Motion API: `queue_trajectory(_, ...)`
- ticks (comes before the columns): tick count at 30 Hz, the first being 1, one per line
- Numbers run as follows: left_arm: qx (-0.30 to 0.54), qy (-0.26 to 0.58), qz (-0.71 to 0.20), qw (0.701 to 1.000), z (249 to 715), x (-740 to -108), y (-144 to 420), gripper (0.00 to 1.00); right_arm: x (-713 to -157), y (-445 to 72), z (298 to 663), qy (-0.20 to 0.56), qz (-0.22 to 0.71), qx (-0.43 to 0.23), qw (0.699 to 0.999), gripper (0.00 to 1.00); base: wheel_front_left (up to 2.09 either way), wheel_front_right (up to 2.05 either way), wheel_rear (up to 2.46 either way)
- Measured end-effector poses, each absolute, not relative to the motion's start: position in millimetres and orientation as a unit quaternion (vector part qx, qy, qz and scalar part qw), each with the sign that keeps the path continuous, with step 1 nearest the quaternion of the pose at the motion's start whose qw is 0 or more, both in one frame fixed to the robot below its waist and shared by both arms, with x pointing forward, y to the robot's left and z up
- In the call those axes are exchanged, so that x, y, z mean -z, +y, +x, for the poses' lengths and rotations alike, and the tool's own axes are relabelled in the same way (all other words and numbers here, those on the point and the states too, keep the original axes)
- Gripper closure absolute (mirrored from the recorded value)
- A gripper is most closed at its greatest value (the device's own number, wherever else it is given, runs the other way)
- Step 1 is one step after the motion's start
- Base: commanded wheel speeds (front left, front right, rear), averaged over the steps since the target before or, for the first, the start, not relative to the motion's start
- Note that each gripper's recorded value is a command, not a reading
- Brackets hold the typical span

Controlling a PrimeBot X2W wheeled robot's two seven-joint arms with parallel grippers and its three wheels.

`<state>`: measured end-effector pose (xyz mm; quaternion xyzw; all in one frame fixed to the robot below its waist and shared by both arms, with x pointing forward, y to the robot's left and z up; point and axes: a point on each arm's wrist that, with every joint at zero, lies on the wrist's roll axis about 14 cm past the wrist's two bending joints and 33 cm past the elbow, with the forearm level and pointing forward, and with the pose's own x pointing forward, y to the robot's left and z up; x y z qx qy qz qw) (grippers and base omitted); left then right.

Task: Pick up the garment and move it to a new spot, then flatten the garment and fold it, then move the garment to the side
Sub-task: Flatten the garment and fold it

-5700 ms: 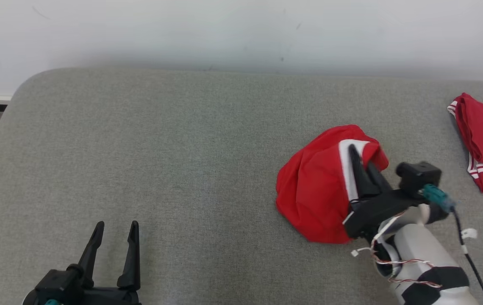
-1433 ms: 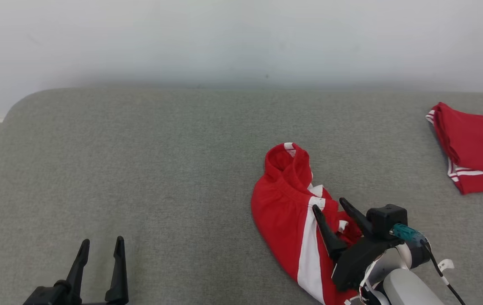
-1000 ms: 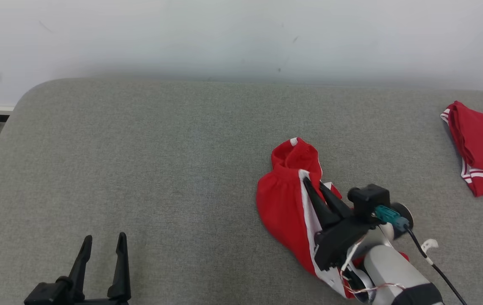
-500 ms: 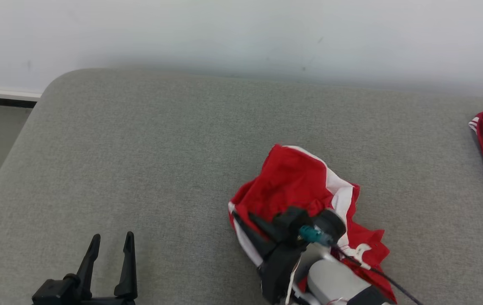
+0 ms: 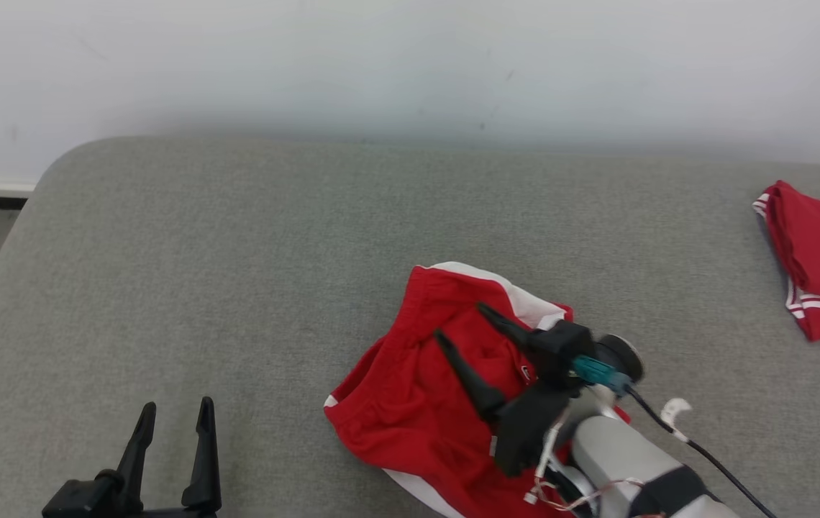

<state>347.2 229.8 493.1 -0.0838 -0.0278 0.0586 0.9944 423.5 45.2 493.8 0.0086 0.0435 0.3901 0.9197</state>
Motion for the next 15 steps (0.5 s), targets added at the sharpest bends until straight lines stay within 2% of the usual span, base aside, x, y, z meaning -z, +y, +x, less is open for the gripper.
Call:
queue_trajectory(6, -0.043, -0.033, -0.077, 0.996, 347, -497, 221, 0.0, -474, -15, 415, 0.06, -0.012, -0.333, 0.941, 0.0, 0.0, 0.0, 0.0)
queue_trajectory(15, -0.025, -0.046, -0.074, 0.996, 351, -506, 212, 0.0, -452, -51, 390, 0.09, -0.009, -0.299, 0.95, 0.0, 0.0, 0.0, 0.0)
